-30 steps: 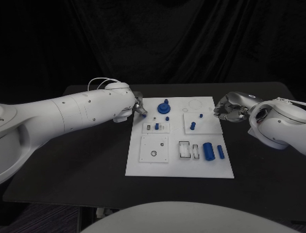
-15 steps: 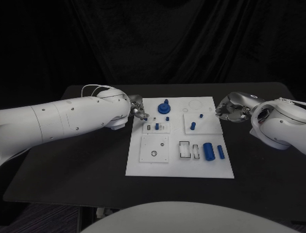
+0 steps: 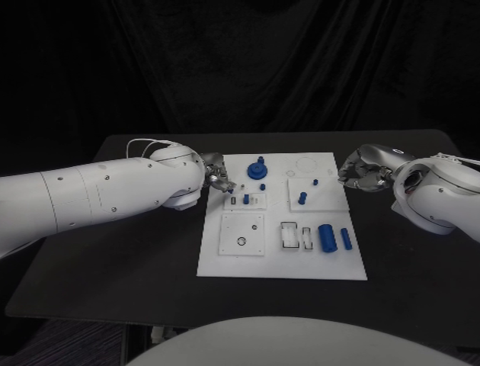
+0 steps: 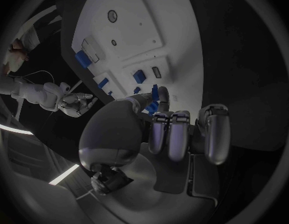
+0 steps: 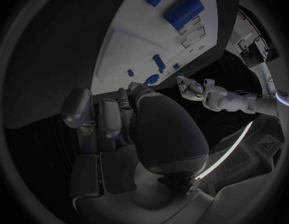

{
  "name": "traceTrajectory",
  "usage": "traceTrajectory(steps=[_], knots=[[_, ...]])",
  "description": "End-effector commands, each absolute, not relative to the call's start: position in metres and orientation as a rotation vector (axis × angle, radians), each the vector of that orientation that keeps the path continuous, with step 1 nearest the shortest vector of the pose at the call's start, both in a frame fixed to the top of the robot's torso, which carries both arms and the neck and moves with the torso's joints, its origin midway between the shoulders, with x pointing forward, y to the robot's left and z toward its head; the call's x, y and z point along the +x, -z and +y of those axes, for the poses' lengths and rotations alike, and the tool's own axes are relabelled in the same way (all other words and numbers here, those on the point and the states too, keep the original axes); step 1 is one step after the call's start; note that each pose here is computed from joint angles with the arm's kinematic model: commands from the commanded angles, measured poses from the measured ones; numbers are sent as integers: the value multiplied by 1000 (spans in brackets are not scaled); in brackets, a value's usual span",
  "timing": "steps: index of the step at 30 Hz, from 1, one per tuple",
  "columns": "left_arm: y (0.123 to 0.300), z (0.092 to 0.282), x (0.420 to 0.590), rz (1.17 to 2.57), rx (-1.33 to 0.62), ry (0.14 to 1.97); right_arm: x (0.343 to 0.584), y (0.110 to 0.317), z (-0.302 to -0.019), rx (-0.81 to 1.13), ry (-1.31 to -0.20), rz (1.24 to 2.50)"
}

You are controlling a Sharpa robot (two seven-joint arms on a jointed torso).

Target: Assemble the parts on the task board

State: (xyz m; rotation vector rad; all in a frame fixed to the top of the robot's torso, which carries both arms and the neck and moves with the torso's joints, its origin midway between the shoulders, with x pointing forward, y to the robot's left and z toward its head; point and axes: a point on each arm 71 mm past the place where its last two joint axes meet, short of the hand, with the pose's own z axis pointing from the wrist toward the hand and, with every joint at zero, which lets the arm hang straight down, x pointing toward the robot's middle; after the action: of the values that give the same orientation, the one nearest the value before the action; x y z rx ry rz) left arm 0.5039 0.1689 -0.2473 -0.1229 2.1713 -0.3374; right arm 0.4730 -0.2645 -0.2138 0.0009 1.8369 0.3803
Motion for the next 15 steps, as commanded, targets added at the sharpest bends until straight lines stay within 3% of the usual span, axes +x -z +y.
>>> traceTrajectory(steps=[1, 15], knots=[[251, 168, 501, 2162, -139, 349, 473, 215, -266, 10, -367, 1844], [263, 168, 495, 2184, -149, 343, 473, 215, -266, 18, -369, 1849]])
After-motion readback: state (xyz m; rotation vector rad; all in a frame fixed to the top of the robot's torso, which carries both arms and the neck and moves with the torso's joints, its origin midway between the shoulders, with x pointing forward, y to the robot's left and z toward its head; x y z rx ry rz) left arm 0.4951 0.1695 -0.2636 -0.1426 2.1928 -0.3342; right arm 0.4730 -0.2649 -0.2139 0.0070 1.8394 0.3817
